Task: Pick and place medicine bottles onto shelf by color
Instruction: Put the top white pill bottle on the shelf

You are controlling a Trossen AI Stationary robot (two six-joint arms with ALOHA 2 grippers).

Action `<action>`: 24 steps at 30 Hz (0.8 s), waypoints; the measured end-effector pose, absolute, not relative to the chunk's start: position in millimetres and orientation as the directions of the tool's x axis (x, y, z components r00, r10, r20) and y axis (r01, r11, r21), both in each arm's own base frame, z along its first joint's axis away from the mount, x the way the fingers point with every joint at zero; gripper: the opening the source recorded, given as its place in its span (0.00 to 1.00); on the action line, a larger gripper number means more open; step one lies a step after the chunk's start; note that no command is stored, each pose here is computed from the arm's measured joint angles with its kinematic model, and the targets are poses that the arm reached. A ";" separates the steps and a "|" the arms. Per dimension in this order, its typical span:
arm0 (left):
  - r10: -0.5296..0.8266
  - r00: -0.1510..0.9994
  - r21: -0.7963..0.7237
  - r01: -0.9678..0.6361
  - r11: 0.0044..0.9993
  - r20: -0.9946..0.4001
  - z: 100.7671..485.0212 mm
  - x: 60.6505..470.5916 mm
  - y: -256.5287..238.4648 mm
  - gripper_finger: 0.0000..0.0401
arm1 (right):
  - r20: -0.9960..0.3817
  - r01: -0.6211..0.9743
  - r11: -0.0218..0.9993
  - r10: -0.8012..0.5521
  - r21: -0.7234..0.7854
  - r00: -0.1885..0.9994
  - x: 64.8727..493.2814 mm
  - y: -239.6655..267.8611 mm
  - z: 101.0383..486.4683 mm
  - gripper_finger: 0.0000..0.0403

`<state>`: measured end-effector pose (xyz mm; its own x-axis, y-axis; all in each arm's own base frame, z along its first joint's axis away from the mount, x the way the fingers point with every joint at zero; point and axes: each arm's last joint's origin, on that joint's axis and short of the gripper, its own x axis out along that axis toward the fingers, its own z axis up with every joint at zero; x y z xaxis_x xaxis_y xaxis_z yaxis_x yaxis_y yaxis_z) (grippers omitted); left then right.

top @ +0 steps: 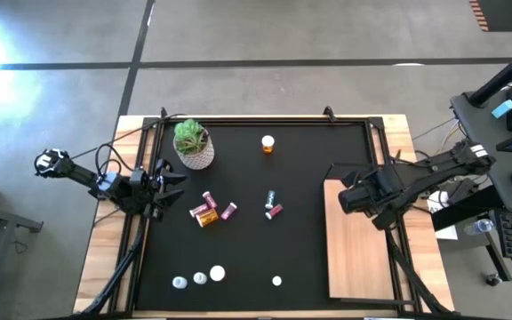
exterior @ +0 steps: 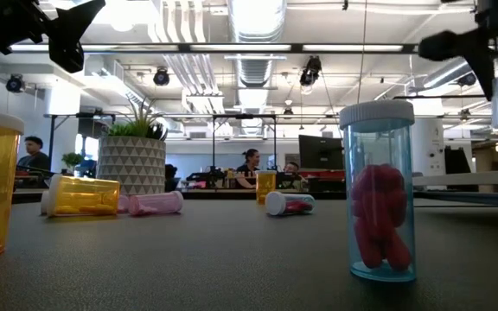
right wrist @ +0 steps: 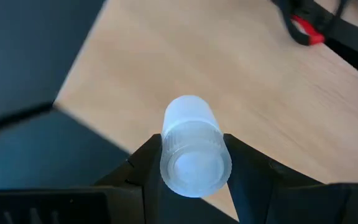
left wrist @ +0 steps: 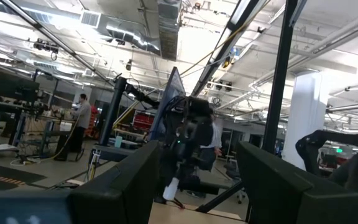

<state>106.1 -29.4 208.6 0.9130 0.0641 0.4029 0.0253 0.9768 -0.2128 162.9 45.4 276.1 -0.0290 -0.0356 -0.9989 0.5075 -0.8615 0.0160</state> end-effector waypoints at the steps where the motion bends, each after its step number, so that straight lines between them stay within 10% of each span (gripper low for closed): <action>1: 0.064 0.913 -0.213 0.025 0.977 0.403 208.6 106.1 -29.4 0.50 | -0.999 0.473 -0.881 -0.015 -0.007 -0.042 161.9 42.8 273.8 0.34; 24: 0.064 0.913 -0.213 0.026 0.977 0.403 208.6 106.1 -29.5 0.50 | -0.993 0.026 -1.000 -0.011 0.008 -0.121 154.1 0.0 236.1 0.34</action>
<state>106.1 -29.5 208.6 0.9131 0.0638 0.4027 0.0256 0.9767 -0.2129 154.1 0.0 236.1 -0.1213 -0.0114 -0.9925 0.0259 -0.9996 0.0083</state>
